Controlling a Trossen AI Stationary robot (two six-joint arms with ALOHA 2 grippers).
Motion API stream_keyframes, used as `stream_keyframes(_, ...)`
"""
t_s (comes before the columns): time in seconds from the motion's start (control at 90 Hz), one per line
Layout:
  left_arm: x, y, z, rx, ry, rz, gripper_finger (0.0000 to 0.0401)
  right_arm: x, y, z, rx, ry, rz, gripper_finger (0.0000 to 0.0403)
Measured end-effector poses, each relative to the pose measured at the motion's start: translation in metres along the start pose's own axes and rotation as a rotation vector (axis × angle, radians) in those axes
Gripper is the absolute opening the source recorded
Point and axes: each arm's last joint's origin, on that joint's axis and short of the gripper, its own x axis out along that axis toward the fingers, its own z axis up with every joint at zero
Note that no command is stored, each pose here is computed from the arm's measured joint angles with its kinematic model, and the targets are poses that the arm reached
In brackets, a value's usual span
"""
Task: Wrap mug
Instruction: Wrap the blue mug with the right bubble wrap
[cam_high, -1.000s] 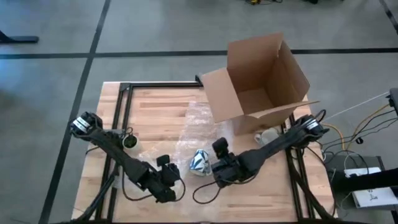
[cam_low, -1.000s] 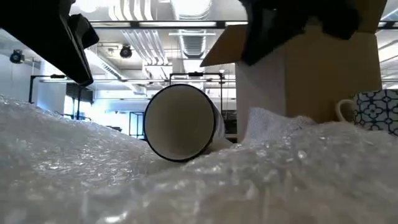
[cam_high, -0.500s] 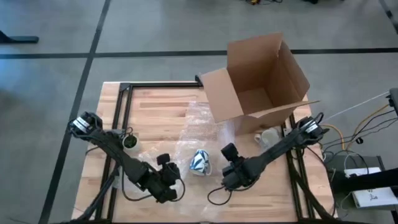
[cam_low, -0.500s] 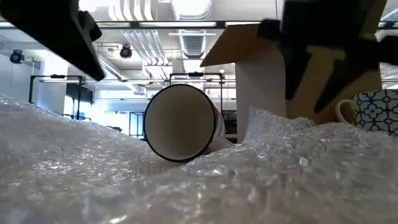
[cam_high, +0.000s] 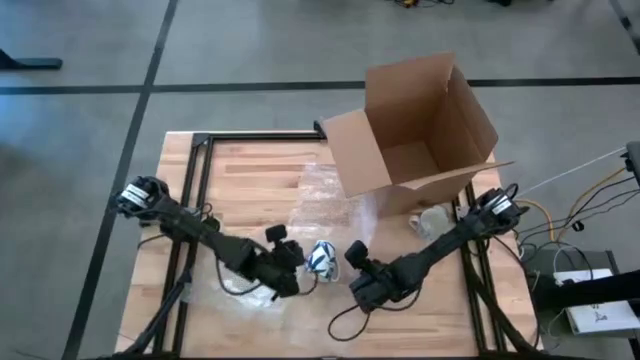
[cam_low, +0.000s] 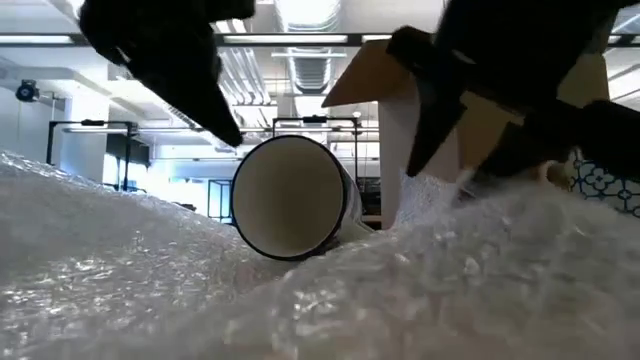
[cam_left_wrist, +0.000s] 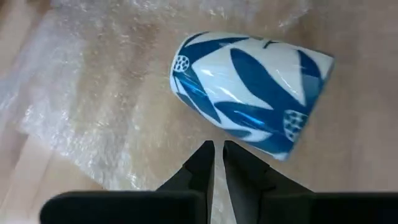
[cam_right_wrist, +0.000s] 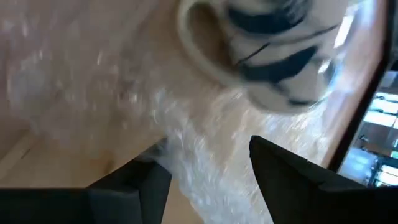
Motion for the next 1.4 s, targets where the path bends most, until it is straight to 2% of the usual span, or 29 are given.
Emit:
stream_keyframes(0.133, 0.016, 0.007, -0.001, 0.047, -0.004, -0.118, 0.0022, -0.003, -0.006, 0.006, -0.053, -0.041, -0.020, 0.0175)
stream_keyframes(0.278, 0.028, 0.007, -0.005, 0.128, -0.090, -0.213, 0.0022, -0.004, -0.014, 0.011, -0.165, -0.067, -0.041, 0.0162)
stream_keyframes(0.367, 0.033, 0.009, -0.008, 0.149, -0.120, -0.219, 0.0022, -0.004, -0.021, 0.015, -0.201, -0.104, -0.048, 0.0158)
stream_keyframes(0.444, 0.036, 0.012, -0.008, 0.153, -0.142, -0.216, 0.0022, -0.004, -0.030, 0.018, -0.196, -0.156, -0.004, 0.0161)
stream_keyframes(0.6, 0.045, 0.023, -0.012, 0.149, -0.115, -0.184, 0.0022, -0.004, -0.052, 0.021, -0.198, -0.221, 0.031, 0.0176)
stream_keyframes(0.733, 0.048, 0.029, -0.012, 0.174, -0.113, -0.166, 0.0022, 0.000, -0.068, 0.017, -0.177, -0.220, 0.033, 0.0187)
stream_keyframes(0.956, 0.049, 0.029, -0.013, 0.259, -0.109, -0.159, 0.0022, 0.015, -0.085, 0.004, -0.115, -0.235, 0.123, 0.0197)
stream_keyframes(1.178, 0.049, 0.030, -0.013, 0.260, -0.108, -0.141, 0.0022, 0.024, -0.096, -0.005, -0.041, -0.319, 0.257, 0.0191)
stream_keyframes(1.4, 0.049, 0.030, -0.013, 0.254, -0.104, -0.155, 0.0022, 0.032, -0.107, -0.012, 0.036, -0.378, 0.320, 0.0188)
